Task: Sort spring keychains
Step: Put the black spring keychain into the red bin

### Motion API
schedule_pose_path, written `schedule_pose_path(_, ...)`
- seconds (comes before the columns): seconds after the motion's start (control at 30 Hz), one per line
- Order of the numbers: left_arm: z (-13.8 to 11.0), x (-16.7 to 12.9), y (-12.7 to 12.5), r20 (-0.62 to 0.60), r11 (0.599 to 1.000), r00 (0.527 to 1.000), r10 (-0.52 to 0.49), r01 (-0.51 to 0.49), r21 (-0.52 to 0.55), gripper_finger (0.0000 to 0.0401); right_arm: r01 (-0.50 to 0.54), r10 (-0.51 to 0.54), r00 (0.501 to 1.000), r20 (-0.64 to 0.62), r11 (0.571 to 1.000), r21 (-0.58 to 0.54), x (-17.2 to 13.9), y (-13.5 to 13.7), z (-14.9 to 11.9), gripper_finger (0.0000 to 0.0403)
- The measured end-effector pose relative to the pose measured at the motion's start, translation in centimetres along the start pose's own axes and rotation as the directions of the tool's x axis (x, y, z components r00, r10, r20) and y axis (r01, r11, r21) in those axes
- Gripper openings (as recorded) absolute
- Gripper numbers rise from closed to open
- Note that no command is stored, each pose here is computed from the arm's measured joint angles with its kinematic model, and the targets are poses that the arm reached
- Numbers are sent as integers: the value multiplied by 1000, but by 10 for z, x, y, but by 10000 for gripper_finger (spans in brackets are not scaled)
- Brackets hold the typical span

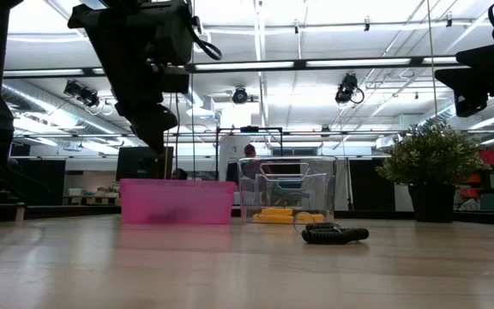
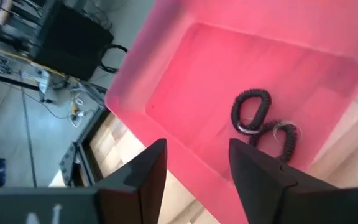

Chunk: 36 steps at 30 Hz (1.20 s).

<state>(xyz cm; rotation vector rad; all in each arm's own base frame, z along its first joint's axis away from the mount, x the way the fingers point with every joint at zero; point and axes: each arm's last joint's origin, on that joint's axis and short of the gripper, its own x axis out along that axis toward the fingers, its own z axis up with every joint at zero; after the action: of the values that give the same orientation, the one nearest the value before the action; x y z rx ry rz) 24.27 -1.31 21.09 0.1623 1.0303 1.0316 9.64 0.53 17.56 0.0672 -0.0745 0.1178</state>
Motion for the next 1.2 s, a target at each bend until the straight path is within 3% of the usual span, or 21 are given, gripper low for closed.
schedule_pose_path(0.17, 2, 0, -2, 3, 1000, 1000, -24, 24, -17, 170, 0, 0, 1000, 0, 1000, 0, 0, 0, 0, 180)
schedule_pose_path(0.37, 11, -2, -16, 6, 974, 974, -228, 228, -7, 170, 0, 0, 1000, 0, 1000, 0, 0, 0, 0, 180)
schedule_pose_path(0.57, 27, -11, -34, 59, 852, 850, -523, 523, 21, 170, 0, 0, 1000, 0, 1000, 0, 0, 0, 0, 180)
schedule_pose_path(0.7, 33, -23, -44, 127, 764, 753, -646, 638, 95, 170, 0, 0, 1000, 0, 1000, 0, 0, 0, 0, 180)
schedule_pose_path(0.97, 32, -47, -62, 213, 668, 634, -743, 692, 272, 170, 0, 0, 1000, 0, 1000, 0, 0, 0, 0, 180)
schedule_pose_path(1.2, 35, -54, -85, 213, 617, 583, -784, 699, 361, 170, 0, 0, 1000, -3, 1000, 0, 0, 0, 0, 180)
